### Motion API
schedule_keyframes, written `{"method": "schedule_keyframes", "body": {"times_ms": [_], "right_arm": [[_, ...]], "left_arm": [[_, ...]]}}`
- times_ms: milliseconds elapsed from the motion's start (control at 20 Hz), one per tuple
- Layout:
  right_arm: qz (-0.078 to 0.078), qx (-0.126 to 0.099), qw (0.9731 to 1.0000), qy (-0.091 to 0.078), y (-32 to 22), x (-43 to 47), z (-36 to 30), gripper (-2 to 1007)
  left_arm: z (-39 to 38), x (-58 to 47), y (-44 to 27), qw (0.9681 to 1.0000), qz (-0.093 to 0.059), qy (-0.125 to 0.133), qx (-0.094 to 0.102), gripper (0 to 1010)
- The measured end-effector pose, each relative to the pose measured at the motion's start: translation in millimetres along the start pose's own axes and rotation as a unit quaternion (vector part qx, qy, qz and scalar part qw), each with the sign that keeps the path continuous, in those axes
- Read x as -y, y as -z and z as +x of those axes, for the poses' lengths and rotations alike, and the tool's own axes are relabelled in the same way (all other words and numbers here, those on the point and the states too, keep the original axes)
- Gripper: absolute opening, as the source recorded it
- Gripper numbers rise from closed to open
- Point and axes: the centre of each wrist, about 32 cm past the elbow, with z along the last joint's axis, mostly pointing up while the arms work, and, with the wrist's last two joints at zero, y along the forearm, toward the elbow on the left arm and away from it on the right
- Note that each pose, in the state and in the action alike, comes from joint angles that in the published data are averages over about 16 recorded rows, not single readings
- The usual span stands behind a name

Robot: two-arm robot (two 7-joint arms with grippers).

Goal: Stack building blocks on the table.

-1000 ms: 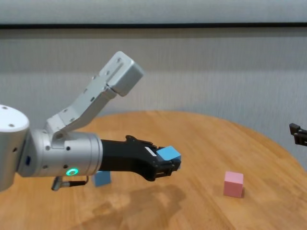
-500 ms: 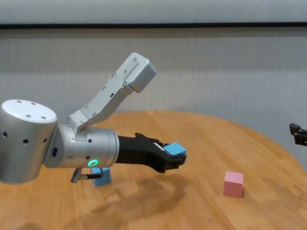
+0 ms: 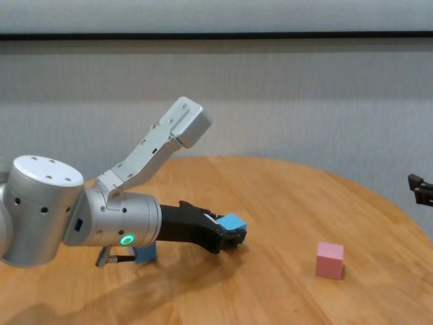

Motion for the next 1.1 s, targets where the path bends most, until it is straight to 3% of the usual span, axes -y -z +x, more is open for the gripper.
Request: {"method": "schedule_keyframes", "body": {"times_ms": [600, 1100], "right_arm": [[0.000, 0.000, 1.0000, 0.000, 0.0, 0.0, 0.0, 1005], [0.000, 0.000, 1.0000, 0.000, 0.0, 0.0, 0.0, 1005]], "left_arm": [[7.7, 1.7, 3.6, 0.9999, 0.005, -0.014, -0.003, 423], [11.0, -5.6, -0.7, 0.9998, 0.000, -0.020, 0.003, 644]]}}
